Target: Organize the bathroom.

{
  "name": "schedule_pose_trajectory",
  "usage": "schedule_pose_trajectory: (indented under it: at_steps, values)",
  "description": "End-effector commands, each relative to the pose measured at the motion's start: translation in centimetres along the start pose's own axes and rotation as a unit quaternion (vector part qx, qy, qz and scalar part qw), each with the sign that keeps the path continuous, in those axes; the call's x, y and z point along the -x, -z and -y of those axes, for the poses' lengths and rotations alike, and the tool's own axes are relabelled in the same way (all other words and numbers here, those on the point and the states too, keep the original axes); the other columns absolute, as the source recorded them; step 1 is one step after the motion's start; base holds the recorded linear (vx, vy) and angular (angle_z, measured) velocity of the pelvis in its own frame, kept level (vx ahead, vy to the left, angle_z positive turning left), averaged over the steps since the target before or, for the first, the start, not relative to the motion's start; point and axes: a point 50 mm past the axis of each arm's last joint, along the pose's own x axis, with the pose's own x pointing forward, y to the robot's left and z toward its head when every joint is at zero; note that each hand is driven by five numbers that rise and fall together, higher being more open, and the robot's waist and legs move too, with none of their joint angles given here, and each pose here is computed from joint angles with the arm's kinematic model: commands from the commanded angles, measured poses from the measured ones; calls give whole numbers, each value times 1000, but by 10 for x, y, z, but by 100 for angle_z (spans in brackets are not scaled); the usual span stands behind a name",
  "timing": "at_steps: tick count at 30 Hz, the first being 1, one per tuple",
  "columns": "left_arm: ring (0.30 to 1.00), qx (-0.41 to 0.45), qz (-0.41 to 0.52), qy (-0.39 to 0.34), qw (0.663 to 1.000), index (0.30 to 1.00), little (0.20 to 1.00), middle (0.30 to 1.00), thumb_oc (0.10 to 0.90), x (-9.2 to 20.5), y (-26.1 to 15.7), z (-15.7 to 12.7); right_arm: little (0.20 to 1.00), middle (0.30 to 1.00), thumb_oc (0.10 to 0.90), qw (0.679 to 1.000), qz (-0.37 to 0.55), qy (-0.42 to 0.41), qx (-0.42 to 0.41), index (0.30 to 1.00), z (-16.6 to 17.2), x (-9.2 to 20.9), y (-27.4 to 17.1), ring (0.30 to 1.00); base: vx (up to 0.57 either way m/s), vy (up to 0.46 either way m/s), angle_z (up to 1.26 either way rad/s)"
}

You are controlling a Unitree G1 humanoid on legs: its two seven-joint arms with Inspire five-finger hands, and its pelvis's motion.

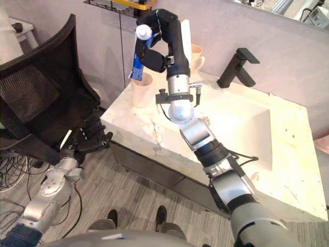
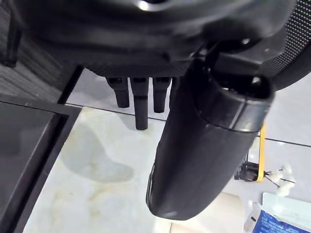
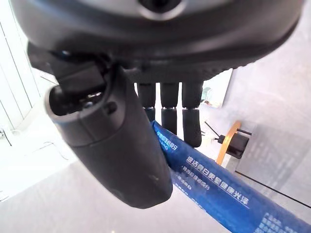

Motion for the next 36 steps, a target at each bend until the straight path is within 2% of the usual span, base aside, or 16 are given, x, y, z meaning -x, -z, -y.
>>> schedule_pose_trajectory:
  at_steps: [1,13,29,36]
  values:
    - [900,11,115,45,992,900,900,900,800,-1,-40,16,300,300,400,990,124,59,-20,300,19,-36,-49,300,68,-37,14]
    - [900,1,95,37,995,900,900,900,800,2,-33,5,300,300,400,992,106,65,-4,300,23,-31,-36,300,51,-38,7]
    - [900,4,87,46,995,900,900,900,800,0,-32,7,300,300,400,984,133,115,32,300,46,-36,-42,300,42,-66,5]
    - [900,1,79,43,996,900,900,900,800,0,-29,7,300,300,400,981,147,111,59,300,43,-34,-38,300,42,-58,3]
